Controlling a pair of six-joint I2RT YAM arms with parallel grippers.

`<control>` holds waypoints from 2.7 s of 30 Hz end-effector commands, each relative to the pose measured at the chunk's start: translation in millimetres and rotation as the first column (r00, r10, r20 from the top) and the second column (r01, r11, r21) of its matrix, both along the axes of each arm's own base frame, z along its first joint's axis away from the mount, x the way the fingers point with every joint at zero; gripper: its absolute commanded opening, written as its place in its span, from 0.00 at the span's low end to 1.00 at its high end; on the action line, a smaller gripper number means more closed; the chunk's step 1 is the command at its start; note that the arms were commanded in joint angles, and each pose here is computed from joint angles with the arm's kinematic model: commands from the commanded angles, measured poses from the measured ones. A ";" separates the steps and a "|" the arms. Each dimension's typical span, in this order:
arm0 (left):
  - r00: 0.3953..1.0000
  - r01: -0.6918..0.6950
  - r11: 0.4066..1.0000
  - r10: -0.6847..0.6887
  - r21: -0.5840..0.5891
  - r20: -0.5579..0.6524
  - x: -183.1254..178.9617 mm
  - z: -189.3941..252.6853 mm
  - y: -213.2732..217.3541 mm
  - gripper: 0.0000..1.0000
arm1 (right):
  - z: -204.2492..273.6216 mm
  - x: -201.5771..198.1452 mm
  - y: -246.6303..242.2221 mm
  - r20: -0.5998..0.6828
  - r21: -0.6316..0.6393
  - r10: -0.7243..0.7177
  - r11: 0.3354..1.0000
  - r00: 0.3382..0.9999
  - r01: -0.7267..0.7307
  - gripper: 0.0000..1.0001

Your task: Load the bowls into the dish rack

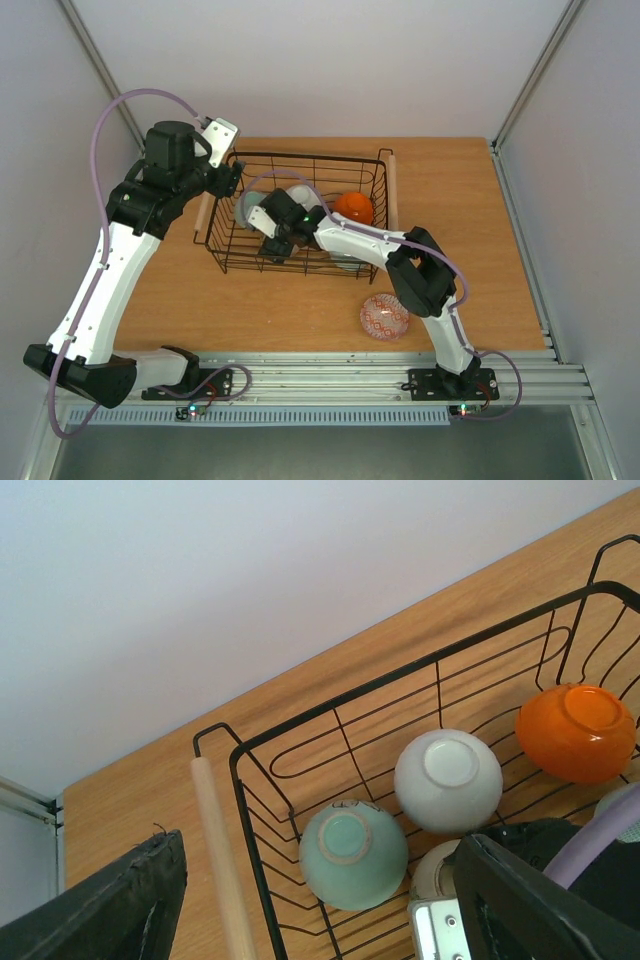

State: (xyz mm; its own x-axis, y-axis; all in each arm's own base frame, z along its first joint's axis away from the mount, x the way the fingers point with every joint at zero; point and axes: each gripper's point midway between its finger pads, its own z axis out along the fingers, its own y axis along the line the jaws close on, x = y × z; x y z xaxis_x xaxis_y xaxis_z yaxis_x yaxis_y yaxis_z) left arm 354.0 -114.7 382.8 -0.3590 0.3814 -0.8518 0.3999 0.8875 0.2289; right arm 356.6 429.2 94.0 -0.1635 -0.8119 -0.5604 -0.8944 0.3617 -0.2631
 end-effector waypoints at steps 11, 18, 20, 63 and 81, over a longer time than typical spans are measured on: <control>0.999 0.015 1.000 -0.015 -0.016 0.038 -1.1 7.8 -0.8 0.73 | -1.0 -16.2 24.5 -0.165 0.141 0.166 0.980 0.972 -0.143 0.98; 0.999 0.015 1.000 -0.014 -0.015 0.037 -0.4 7.2 -0.9 0.73 | -1.8 -8.2 28.9 -0.143 0.170 0.156 0.977 0.977 -0.131 0.98; 0.999 0.015 1.000 -0.015 -0.015 0.034 -0.1 6.2 -1.2 0.73 | 4.9 2.1 25.1 -0.110 0.192 0.122 0.976 0.986 -0.099 0.98; 0.809 0.531 0.846 -0.489 0.050 -0.326 -56.3 -102.7 -185.4 0.72 | 186.6 -56.4 -301.6 -0.065 0.309 -0.868 0.452 0.493 0.837 0.87; 0.830 0.537 0.827 -0.482 0.166 -0.282 -60.3 -100.5 -196.2 0.74 | 33.2 -180.9 -337.7 -0.389 -0.136 -0.910 0.209 0.142 0.968 0.38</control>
State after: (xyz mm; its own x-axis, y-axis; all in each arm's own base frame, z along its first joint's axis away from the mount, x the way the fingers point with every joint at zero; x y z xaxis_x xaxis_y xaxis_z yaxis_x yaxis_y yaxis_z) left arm 289.0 -312.6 256.3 -0.2661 0.7548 -0.5995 0.8619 0.4648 0.2026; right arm 194.4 87.2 136.3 -0.9164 0.0816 -0.3919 0.0975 0.9950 -0.0208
